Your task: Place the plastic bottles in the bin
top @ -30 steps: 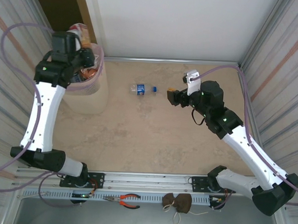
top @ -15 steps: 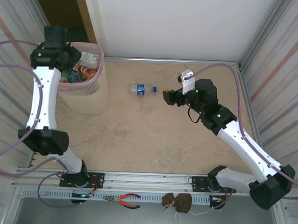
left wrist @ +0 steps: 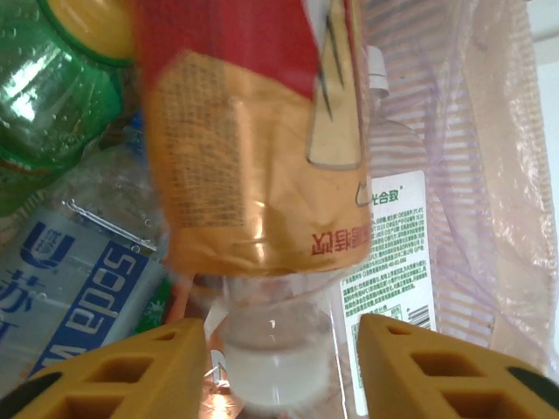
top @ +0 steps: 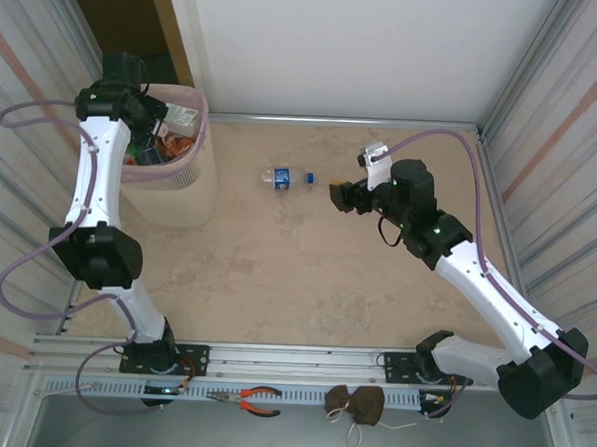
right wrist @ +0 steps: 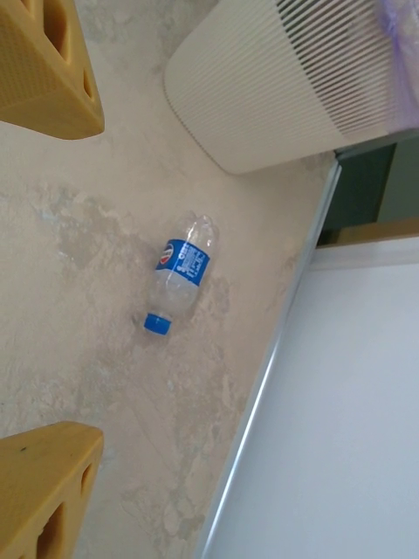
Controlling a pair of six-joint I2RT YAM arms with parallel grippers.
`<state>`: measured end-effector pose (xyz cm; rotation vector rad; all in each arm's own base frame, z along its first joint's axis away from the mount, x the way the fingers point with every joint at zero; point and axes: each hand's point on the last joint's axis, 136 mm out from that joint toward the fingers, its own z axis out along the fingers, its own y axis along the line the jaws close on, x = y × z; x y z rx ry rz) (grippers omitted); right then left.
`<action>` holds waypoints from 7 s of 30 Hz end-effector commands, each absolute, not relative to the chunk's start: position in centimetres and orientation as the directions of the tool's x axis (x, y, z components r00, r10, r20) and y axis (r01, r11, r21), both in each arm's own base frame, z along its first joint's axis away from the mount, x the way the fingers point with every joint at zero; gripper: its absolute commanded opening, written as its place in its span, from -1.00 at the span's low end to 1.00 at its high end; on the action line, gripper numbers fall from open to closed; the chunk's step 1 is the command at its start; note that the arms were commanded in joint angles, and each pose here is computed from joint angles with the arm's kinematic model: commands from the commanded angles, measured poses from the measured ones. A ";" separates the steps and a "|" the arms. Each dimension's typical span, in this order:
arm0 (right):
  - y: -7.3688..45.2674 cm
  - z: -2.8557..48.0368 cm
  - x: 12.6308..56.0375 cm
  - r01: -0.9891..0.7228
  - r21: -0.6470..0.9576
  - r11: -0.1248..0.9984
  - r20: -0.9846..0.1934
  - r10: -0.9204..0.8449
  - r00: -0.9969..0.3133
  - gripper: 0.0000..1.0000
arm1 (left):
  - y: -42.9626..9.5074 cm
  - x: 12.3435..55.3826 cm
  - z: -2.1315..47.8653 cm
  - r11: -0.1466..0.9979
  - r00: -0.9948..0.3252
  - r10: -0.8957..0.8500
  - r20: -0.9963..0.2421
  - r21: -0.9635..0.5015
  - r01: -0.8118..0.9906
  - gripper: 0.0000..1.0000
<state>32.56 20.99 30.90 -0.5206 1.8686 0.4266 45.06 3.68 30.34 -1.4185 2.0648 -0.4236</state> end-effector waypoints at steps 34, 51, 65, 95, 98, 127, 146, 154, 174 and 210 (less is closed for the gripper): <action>21.5 31.1 32.8 -0.560 0.055 0.827 -0.945 -0.138 -0.297 0.65 | 8.3 50.7 30.2 0.648 -0.467 -0.761 -0.451 -0.556 -0.520 -0.26; 21.5 32.2 31.9 -0.559 0.061 0.827 -0.946 -0.130 -0.296 0.66 | 7.7 46.5 36.9 0.702 -0.410 -0.712 -0.570 -0.570 -0.427 -0.20; 21.9 31.4 32.5 -0.511 0.171 0.842 -0.905 -0.070 -0.419 0.65 | -5.1 43.3 42.9 0.850 -0.515 -0.280 -0.810 -0.459 0.260 -0.15; 14.0 32.1 30.9 -0.289 0.215 0.933 -0.891 0.067 -0.449 0.65 | -30.3 46.0 20.1 0.441 -0.231 0.767 -0.599 0.230 0.868 0.00; 13.3 32.9 30.1 -0.279 0.214 0.936 -0.898 0.077 -0.433 0.65 | -31.4 47.4 16.1 0.406 -0.219 0.814 -0.538 0.257 0.877 0.06; 12.1 32.7 29.8 -0.233 0.187 0.954 -0.891 0.064 -0.449 0.65 | -33.9 52.9 4.2 0.278 -0.122 0.916 -0.382 0.385 0.880 0.26; 11.9 32.9 29.3 -0.236 0.203 0.950 -0.895 0.083 -0.438 0.64 | -33.2 51.5 7.1 0.305 -0.147 0.902 -0.406 0.358 0.883 -0.40; 12.1 33.0 29.1 -0.243 0.218 0.945 -0.897 0.095 -0.431 0.63 | -33.5 50.2 13.0 0.351 -0.142 0.855 -0.499 0.355 0.866 -0.47; 13.0 33.7 29.1 -0.280 0.239 0.930 -0.905 0.108 -0.412 0.62 | -30.9 44.8 34.2 0.575 -0.152 0.574 -0.805 0.265 0.774 -0.53; 15.1 31.9 30.3 -0.332 0.261 0.907 -0.896 0.099 -0.433 0.64 | -1.7 46.5 42.4 0.951 -0.423 -0.056 -0.904 -0.178 0.254 -0.71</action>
